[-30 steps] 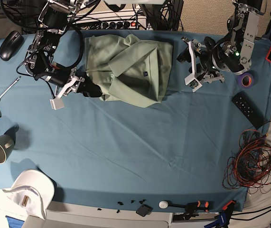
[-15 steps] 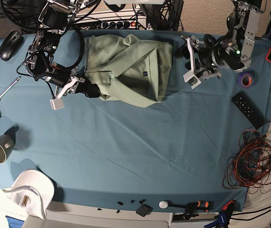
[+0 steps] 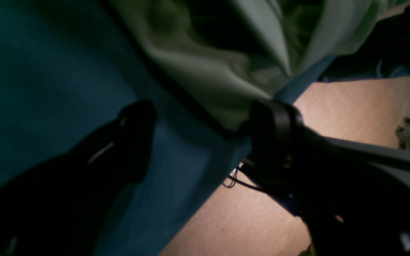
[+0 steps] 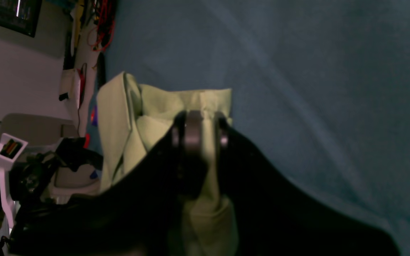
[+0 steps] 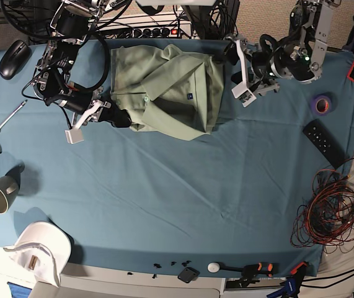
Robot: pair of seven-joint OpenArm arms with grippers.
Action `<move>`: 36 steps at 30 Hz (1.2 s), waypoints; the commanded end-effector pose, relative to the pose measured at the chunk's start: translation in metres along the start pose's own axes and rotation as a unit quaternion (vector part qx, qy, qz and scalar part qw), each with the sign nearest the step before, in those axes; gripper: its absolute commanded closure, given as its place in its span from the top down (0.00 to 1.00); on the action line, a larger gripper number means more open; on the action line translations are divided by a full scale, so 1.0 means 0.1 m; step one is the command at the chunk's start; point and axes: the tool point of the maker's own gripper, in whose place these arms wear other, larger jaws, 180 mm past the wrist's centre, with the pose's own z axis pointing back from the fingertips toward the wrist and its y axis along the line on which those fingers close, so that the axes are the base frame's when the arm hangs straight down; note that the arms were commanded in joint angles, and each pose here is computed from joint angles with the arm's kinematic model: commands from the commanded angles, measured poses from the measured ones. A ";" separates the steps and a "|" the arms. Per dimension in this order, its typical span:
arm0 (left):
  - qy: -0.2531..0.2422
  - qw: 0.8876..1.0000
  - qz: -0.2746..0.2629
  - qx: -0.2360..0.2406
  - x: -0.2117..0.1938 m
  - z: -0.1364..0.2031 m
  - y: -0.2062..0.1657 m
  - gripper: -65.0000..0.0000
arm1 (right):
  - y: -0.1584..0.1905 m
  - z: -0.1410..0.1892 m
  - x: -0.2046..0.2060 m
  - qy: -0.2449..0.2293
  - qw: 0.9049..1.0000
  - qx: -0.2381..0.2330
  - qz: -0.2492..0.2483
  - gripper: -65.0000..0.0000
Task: Fold the T-shirt properly
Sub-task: 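Grasp the shirt edges with both grippers on opposite sides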
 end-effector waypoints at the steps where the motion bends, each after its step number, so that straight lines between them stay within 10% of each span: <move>1: 0.011 1.000 0.003 -0.002 -0.05 0.00 -0.02 0.65 | 0.05 0.03 0.14 -0.017 1.000 0.007 0.012 0.00; 12: -0.002 0.997 0.019 -0.069 -0.06 0.00 -0.30 0.65 | 0.04 0.03 0.14 -0.017 1.000 0.007 0.012 0.00; 23: -0.009 0.999 0.021 -0.028 -0.04 -0.02 -0.16 0.63 | 0.05 0.03 0.14 -0.017 1.000 0.007 0.012 0.00; 28: -0.017 0.999 0.033 -0.026 0.00 -0.06 -0.19 0.45 | 0.05 0.03 0.14 -0.017 1.000 0.007 0.012 0.00; 32: -0.025 0.999 0.037 -0.031 0.05 -0.08 -0.22 0.00 | 0.07 0.03 0.16 -0.024 1.000 0.015 0.010 0.00; 36: -0.026 0.999 0.032 -0.026 0.08 -0.08 -0.20 0.00 | 0.10 0.03 0.19 -0.030 0.999 0.023 0.009 0.00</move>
